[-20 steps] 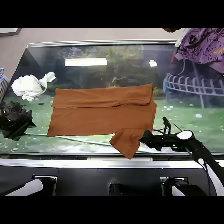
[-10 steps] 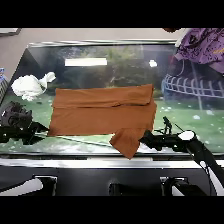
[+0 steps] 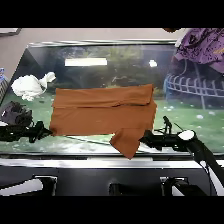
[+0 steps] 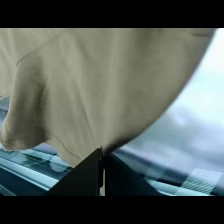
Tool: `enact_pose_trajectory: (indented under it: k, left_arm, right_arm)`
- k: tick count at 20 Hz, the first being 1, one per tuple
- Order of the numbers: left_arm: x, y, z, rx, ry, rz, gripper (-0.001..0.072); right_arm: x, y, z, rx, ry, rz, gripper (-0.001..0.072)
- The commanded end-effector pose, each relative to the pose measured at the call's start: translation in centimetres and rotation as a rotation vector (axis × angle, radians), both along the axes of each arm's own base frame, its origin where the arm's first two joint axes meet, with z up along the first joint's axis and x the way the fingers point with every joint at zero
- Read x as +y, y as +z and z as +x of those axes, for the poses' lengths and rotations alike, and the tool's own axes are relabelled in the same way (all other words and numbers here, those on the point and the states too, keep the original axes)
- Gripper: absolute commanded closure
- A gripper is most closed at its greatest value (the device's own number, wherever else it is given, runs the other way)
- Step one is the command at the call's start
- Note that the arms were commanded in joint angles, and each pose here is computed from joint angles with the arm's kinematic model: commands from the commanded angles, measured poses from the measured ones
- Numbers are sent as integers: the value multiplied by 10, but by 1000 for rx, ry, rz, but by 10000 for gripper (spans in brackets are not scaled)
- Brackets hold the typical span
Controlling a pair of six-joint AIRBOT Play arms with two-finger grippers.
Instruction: Fold the clothes and pants, and hang the long-sleeved shirts on hangers.
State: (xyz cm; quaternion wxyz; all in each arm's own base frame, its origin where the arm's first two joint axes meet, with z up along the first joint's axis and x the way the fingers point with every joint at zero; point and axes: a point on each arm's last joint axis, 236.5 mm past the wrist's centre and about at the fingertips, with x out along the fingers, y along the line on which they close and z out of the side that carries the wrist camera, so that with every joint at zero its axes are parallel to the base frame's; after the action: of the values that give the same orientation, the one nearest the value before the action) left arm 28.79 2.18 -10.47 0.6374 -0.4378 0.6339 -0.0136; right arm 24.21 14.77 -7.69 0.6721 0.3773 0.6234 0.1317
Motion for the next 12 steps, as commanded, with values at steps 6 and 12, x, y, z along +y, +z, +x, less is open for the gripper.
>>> enact_pose_trajectory:
  k: [6,12]
  left_arm:
    - [28,67,-16,-3,81,207,696]
    - [36,124,-44,-110,69,392,696]
  right_arm:
    - [-26,48,9,-50,111,-163,686]
    - [-43,95,-25,-138,89,-260,687]
